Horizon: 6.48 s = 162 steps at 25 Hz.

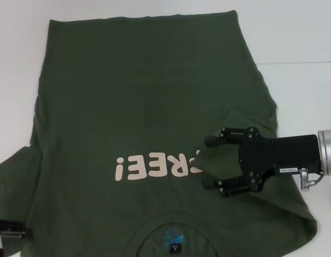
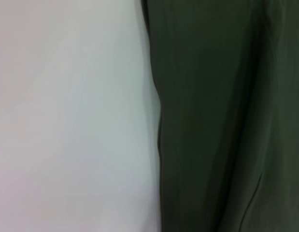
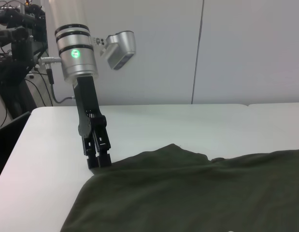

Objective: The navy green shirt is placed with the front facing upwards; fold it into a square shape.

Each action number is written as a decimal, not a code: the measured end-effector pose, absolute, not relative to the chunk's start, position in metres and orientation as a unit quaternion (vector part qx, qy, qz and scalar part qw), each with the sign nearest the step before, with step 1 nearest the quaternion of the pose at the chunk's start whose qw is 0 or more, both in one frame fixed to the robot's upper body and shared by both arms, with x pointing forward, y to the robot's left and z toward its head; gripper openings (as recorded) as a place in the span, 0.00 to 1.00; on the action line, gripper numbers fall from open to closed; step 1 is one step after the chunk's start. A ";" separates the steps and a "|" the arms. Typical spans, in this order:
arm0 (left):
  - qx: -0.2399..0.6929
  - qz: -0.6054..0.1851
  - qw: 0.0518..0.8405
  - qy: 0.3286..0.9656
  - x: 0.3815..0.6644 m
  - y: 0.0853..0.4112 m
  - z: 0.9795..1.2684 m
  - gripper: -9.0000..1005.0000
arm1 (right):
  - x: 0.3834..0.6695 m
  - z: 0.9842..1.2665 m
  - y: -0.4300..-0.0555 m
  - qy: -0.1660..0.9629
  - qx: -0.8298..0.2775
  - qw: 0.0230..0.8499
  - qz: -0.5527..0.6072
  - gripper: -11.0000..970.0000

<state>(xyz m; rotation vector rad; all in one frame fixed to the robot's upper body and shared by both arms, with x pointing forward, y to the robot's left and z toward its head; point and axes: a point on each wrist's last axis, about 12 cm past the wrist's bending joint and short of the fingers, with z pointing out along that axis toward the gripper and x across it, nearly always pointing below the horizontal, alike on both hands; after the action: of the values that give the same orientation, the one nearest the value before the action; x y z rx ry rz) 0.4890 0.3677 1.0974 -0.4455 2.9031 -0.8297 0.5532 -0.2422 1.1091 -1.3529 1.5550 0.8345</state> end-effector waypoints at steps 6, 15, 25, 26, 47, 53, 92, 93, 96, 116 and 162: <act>-0.141 -0.277 0.040 0.950 0.493 0.365 1.095 0.74 | 0.553 1.108 -0.242 0.628 -0.544 0.442 0.338 0.94; -0.128 -0.279 0.052 0.950 0.502 0.361 1.098 0.73 | 0.552 1.107 -0.242 0.627 -0.545 0.443 0.337 0.94; -0.125 -0.276 0.062 0.951 0.508 0.360 1.100 0.72 | 0.552 1.105 -0.241 0.629 -0.545 0.441 0.337 0.94; -0.123 -0.275 0.063 0.951 0.508 0.360 1.100 0.72 | 0.552 1.105 -0.241 0.629 -0.545 0.441 0.337 0.94; -0.101 -0.255 0.068 0.959 0.512 0.359 1.101 0.09 | 0.553 1.106 -0.240 0.627 -0.546 0.441 0.338 0.94; -0.093 -0.233 0.081 0.965 0.513 0.362 1.106 0.02 | 0.554 1.105 -0.240 0.628 -0.544 0.442 0.337 0.94; -0.138 -0.087 0.234 0.959 0.520 0.421 1.133 0.01 | 0.561 1.097 -0.229 0.645 -0.518 0.444 0.345 0.94; -0.131 -0.102 0.226 0.960 0.521 0.416 1.135 0.01 | 0.561 1.097 -0.229 0.644 -0.518 0.444 0.345 0.94; -0.106 -0.166 0.214 0.957 0.526 0.396 1.142 0.01 | 0.562 1.098 -0.228 0.646 -0.518 0.445 0.342 0.94; -0.053 -0.400 0.228 0.886 0.576 0.302 1.115 0.07 | 0.561 1.093 -0.233 0.654 -0.509 0.446 0.338 0.94; 0.403 -0.446 0.439 0.668 0.548 0.256 1.126 0.93 | 0.543 1.182 -0.313 0.925 -0.163 0.190 0.287 0.94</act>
<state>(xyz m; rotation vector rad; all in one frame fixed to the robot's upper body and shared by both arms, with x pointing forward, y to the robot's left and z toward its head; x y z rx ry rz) 0.5483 0.2564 1.1261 1.0023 1.6584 -1.1070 0.5432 -0.3129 1.1819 -0.4574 2.5993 0.8082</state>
